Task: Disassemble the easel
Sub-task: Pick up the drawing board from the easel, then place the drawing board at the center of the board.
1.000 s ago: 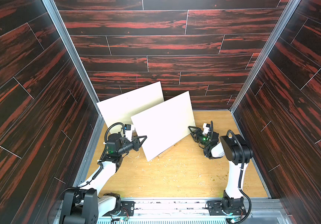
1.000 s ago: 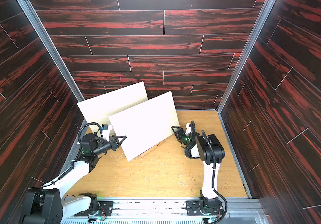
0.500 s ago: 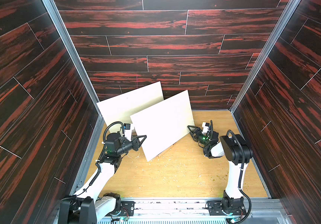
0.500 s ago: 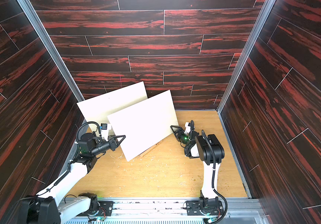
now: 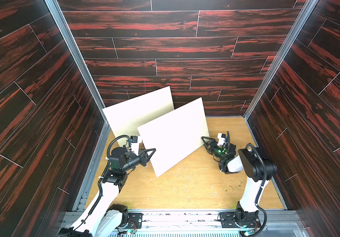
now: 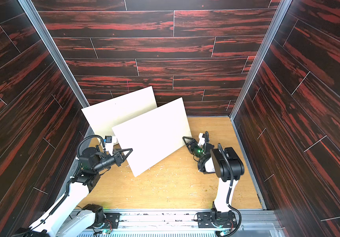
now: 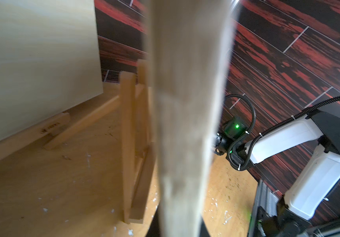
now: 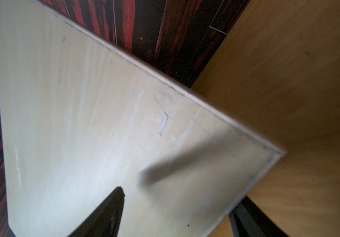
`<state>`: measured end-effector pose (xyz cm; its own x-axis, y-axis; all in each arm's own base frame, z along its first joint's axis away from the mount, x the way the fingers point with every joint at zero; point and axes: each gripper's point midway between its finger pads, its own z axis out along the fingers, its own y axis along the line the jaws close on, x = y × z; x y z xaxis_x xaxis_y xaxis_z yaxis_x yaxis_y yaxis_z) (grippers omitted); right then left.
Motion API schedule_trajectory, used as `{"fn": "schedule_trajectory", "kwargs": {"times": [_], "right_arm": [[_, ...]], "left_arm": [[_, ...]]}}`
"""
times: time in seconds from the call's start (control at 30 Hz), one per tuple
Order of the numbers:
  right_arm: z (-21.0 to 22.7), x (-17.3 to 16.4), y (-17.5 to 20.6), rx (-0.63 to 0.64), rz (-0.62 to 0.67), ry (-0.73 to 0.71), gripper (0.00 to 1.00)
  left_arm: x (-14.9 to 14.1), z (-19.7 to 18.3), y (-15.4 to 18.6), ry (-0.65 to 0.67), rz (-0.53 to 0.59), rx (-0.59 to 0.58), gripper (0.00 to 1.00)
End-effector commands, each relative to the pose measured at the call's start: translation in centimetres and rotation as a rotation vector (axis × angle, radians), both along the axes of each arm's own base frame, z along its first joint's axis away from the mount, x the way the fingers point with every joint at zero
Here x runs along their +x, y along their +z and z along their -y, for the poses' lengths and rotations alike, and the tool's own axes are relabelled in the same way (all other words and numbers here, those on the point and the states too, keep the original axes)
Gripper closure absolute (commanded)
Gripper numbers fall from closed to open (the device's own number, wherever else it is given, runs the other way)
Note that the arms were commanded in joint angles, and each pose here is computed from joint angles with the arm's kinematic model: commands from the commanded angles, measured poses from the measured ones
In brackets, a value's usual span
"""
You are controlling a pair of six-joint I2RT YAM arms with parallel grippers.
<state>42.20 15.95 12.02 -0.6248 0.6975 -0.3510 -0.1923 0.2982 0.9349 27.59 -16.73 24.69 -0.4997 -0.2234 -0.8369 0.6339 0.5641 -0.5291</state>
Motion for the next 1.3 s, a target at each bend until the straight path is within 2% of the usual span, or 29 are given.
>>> {"fn": "schedule_trajectory", "kwargs": {"times": [0.0,0.23,0.5,0.6,0.77,1.0,1.13,1.27], "right_arm": [[1.0,-1.8,10.1,0.027,0.373,-0.038,0.20],[1.7,-5.4,6.7,-0.013,0.281,-0.044,0.20],[2.1,-8.9,2.9,-0.051,0.173,-0.032,0.20],[2.2,-10.4,1.6,-0.049,0.120,-0.021,0.20],[2.1,-12.8,-0.7,-0.031,0.014,0.007,0.20],[1.8,-15.7,-3.5,-0.008,-0.125,0.054,0.20],[1.2,-16.7,-3.5,0.005,-0.139,0.094,0.21],[0.7,-16.8,-2.0,0.022,-0.093,0.130,0.21]], "left_arm": [[-3.3,1.8,-3.8,-0.119,-0.173,0.023,1.00],[-5.4,3.7,-4.9,-0.172,-0.209,0.077,1.00],[-5.7,4.0,-5.2,-0.171,-0.220,0.093,1.00],[-5.5,3.6,-5.3,-0.140,-0.220,0.114,1.00],[-4.3,1.9,-5.7,-0.009,-0.227,0.177,1.00],[-3.3,0.1,-5.5,0.121,-0.188,0.199,1.00],[-3.3,-0.5,-5.4,0.155,-0.173,0.209,1.00],[-3.4,-0.6,-5.6,0.159,-0.178,0.196,1.00]]}}
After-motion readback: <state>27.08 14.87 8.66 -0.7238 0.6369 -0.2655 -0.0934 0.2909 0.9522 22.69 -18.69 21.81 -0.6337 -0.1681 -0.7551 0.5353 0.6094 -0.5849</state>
